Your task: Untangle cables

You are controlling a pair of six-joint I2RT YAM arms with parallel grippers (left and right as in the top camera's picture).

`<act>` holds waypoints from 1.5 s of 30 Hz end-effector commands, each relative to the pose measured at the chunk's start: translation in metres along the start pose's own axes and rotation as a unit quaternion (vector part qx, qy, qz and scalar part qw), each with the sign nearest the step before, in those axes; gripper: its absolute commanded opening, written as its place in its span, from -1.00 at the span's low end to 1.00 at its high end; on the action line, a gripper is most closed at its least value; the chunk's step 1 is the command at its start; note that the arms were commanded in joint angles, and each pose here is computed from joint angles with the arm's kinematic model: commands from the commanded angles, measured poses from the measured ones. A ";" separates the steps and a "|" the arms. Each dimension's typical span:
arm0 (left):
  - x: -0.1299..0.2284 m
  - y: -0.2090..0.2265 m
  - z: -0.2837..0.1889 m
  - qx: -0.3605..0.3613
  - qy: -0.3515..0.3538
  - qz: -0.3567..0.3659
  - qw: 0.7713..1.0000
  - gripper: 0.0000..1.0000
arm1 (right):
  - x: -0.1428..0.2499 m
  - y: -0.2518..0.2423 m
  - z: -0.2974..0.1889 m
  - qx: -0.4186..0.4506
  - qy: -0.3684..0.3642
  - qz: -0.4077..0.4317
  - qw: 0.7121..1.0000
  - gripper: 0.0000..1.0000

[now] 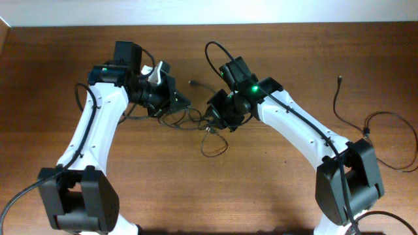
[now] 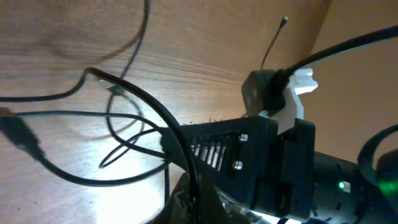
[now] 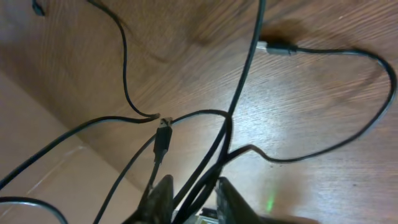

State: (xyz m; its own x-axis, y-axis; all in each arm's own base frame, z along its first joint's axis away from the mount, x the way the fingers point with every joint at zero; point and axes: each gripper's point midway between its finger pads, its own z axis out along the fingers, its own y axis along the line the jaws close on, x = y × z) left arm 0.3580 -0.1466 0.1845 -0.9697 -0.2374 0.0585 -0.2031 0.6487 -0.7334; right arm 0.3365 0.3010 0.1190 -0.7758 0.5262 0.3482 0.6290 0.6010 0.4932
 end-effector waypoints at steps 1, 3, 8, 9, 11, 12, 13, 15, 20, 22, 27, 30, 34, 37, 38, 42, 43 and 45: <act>-0.004 0.000 -0.007 -0.022 -0.020 0.052 0.998 -1.00 | -0.005 -0.007 0.006 0.016 -0.015 -0.005 1.000 -0.70; -0.003 0.000 -0.007 -0.023 -0.019 0.061 0.998 -1.00 | -0.006 -0.007 0.006 0.017 -0.017 -0.005 1.000 -0.92; -0.003 0.001 -0.007 -0.023 -0.018 0.060 0.998 -1.00 | -0.006 -0.007 0.006 0.016 -0.016 -0.005 1.000 -0.74; -0.003 0.001 -0.007 -0.023 -0.018 0.060 0.998 -1.00 | -0.002 -0.006 0.006 0.014 -0.005 -0.005 1.000 -0.52; -0.003 0.000 -0.006 -0.023 -0.017 0.056 0.998 -1.00 | 0.006 -0.003 0.006 0.005 0.017 -0.007 1.000 -0.47; -0.002 0.000 -0.006 -0.021 -0.017 0.054 0.998 -1.00 | 0.008 0.000 0.006 -0.001 0.024 -0.009 1.000 -0.47; -0.002 -0.001 -0.006 -0.019 -0.016 0.054 0.998 -1.00 | 0.010 0.002 0.006 -0.005 0.031 -0.006 0.999 -0.48; 0.001 -0.002 -0.004 -0.020 -0.011 0.054 0.998 -1.00 | 0.012 0.003 0.006 -0.007 0.036 -0.007 0.999 -0.49; 0.012 -0.010 0.006 -0.021 0.007 0.069 0.997 -1.00 | 0.024 0.018 0.004 -0.041 0.074 -0.024 0.996 -0.56; 0.012 -0.011 0.007 -0.021 0.007 0.072 0.997 -1.00 | 0.025 0.015 0.004 -0.034 0.075 -0.020 0.996 -0.62; 0.004 -0.001 0.007 -0.053 -0.014 0.051 0.997 -1.00 | 0.028 0.003 0.004 -0.013 0.080 -0.030 0.996 -0.67; 0.003 -0.002 0.007 -0.053 -0.017 0.048 0.997 -1.00 | 0.024 -0.003 0.004 -0.001 0.070 -0.024 0.997 -0.66; 0.005 0.000 0.006 -0.056 -0.012 0.043 0.997 -1.00 | 0.007 -0.005 0.000 0.000 0.045 -0.012 0.999 -0.63; -0.001 0.014 0.004 -0.098 -0.031 0.033 0.994 -1.00 | 0.019 -0.002 -0.004 -0.021 0.090 -0.090 0.992 -0.54; -0.003 0.018 0.003 -0.109 -0.036 0.033 0.993 -1.00 | 0.018 -0.002 -0.007 -0.026 0.096 -0.101 0.990 -0.47; 0.001 0.016 0.004 -0.104 -0.029 0.025 0.994 -1.00 | 0.016 -0.009 -0.011 -0.019 0.107 -0.090 0.990 -0.46; 0.003 0.016 0.005 -0.104 -0.027 0.021 0.994 -1.00 | 0.020 -0.009 -0.010 -0.017 0.110 -0.092 0.990 -0.47; 0.003 0.015 0.006 -0.102 -0.025 0.018 0.994 -1.00 | 0.026 -0.008 -0.007 -0.015 0.113 -0.099 0.989 -0.47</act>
State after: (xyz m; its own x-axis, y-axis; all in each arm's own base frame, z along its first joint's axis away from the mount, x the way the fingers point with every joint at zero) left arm 0.3520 -0.1389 0.1594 -0.9727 -0.2320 0.0089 -0.1952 0.7963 -0.5726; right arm 0.3190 0.2968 0.1326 -0.8673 0.2922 0.4029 0.4897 0.6456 0.5859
